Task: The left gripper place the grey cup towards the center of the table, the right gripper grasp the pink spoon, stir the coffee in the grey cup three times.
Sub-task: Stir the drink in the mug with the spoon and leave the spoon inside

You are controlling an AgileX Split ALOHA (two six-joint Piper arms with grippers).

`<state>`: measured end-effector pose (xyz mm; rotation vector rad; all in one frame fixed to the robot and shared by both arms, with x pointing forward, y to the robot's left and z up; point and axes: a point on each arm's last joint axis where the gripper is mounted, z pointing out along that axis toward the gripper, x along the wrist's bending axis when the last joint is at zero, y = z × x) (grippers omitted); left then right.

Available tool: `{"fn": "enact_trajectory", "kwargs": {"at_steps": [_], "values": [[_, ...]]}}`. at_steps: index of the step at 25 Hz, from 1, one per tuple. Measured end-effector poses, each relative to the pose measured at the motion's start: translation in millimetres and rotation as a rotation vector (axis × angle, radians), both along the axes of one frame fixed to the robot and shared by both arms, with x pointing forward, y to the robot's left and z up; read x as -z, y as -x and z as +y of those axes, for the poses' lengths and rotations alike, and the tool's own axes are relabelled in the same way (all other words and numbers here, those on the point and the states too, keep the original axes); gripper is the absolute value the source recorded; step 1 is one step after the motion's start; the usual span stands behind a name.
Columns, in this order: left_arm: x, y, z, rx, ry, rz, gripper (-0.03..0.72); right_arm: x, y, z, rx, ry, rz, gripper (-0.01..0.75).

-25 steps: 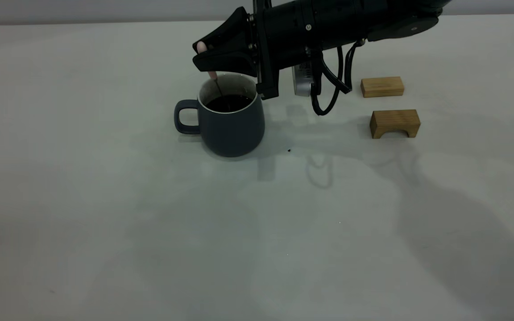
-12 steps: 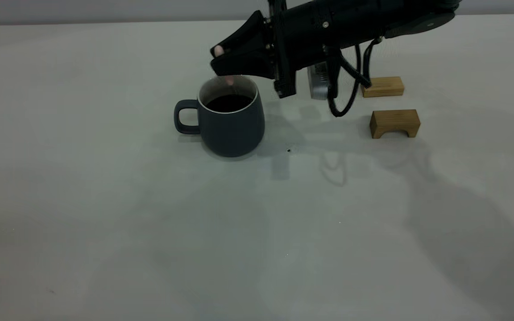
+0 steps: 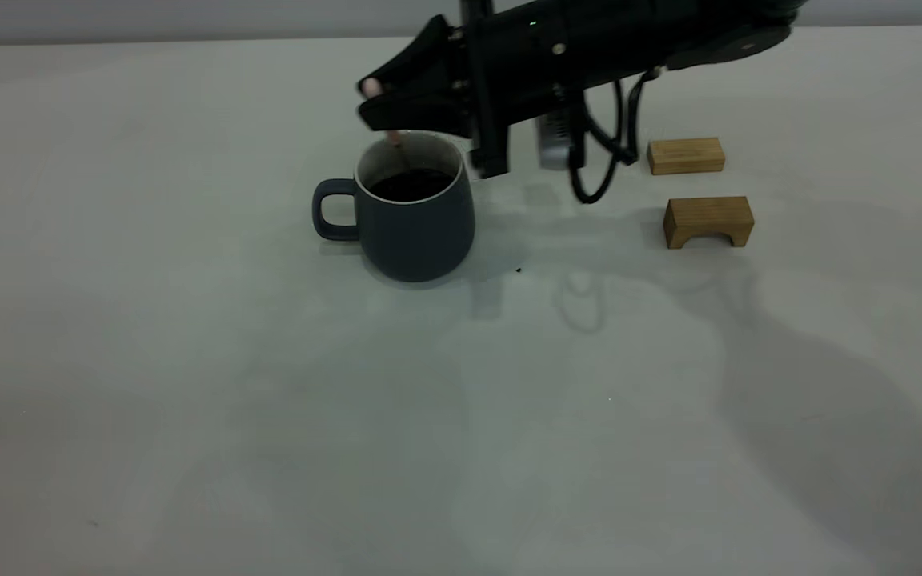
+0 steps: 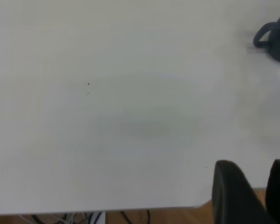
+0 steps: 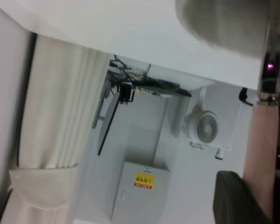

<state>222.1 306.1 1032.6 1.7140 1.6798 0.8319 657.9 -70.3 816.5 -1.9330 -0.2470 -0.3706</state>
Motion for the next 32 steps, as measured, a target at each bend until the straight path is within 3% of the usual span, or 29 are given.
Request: {"fn": "enact_trajectory", "kwargs": {"at_steps": [3,8,14,19,25,32], "values": [[0,0,0,0.0,0.0,0.0,0.247,0,-1,-11,-0.02,-0.01,0.057,0.146],[0,0,0,0.0,0.0,0.0,0.247,0,7,-4,-0.06,-0.008,0.101,0.146],[0,0,0,0.0,0.0,0.0,0.247,-4,11,21,-0.051,-0.036,-0.013,0.146],[0,0,0,0.0,0.0,0.0,0.247,-1,5,10,-0.034,-0.004,-0.047,0.146],[0,0,0,0.0,0.0,0.0,0.247,1,2,-14,-0.06,0.012,0.068,0.146],[0,0,0,0.0,0.0,0.0,0.247,0,11,-1,-0.101,-0.014,0.117,0.146]]}}
